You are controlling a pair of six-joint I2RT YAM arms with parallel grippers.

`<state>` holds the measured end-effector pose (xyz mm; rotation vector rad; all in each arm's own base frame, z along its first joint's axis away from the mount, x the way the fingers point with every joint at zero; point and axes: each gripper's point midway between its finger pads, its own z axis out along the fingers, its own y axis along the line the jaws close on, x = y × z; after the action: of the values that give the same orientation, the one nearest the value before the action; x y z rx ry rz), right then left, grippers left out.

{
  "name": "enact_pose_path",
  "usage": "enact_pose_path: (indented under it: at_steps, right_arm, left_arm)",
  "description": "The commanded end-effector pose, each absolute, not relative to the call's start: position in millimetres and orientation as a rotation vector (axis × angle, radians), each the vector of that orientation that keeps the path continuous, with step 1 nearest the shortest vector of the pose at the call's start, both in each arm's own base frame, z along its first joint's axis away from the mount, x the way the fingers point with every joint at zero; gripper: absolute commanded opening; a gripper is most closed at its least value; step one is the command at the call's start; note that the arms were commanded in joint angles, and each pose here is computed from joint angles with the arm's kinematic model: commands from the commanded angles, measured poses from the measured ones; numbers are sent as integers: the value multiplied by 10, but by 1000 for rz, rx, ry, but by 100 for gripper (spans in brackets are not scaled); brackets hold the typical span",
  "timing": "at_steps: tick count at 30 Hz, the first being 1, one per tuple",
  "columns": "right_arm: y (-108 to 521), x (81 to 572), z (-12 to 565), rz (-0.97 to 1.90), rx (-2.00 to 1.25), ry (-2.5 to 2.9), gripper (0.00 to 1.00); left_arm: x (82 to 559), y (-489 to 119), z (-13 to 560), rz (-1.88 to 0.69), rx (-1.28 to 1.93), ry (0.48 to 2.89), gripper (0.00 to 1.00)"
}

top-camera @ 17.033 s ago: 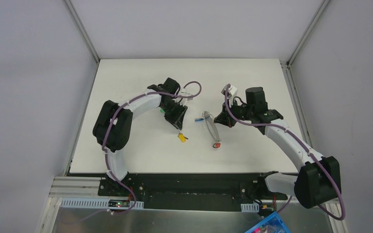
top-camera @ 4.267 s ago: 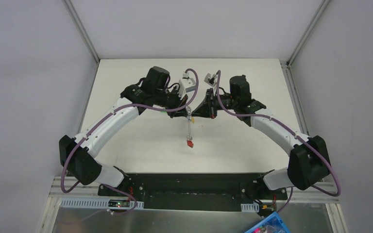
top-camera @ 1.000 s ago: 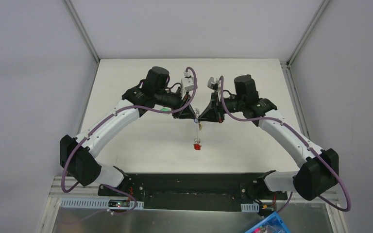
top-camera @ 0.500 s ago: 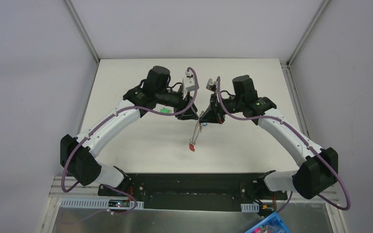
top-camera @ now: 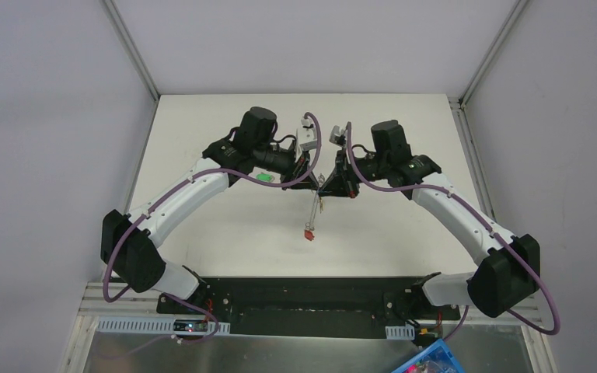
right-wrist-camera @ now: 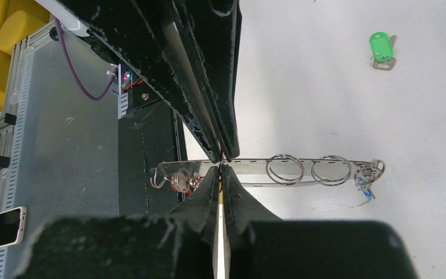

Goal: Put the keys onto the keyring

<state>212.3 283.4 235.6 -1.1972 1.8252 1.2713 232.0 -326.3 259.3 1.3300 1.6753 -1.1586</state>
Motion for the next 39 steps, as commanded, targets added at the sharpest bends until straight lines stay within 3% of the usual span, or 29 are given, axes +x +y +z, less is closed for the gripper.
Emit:
enact_pose_path:
  at_steps: [1, 6, 27, 32, 39]
  right_arm:
    - [2902, 2141, 2601, 1287, -1217, 1716, 0]
    - [2905, 2168, 2600, 1280, -1207, 1720, 0]
    - [2883, 2200, 2578, 1262, -1194, 1724, 0]
    - [2884, 2212, 2572, 1262, -1189, 1725, 0]
    - [2879, 2223, 2593, 1272, -1158, 1722, 3]
  left_arm:
    - [2235, -3299, 2634, -1194, 1382, 1619, 5]
    - [2193, -3287, 2603, -1214, 1393, 1633, 2]
    - [2112, -3257, 2557, -1245, 1424, 1646, 9]
    - [2102, -3255, 2537, -1252, 1427, 1654, 0]
    - [2132, -3255, 2598, -1241, 1389, 1666, 0]
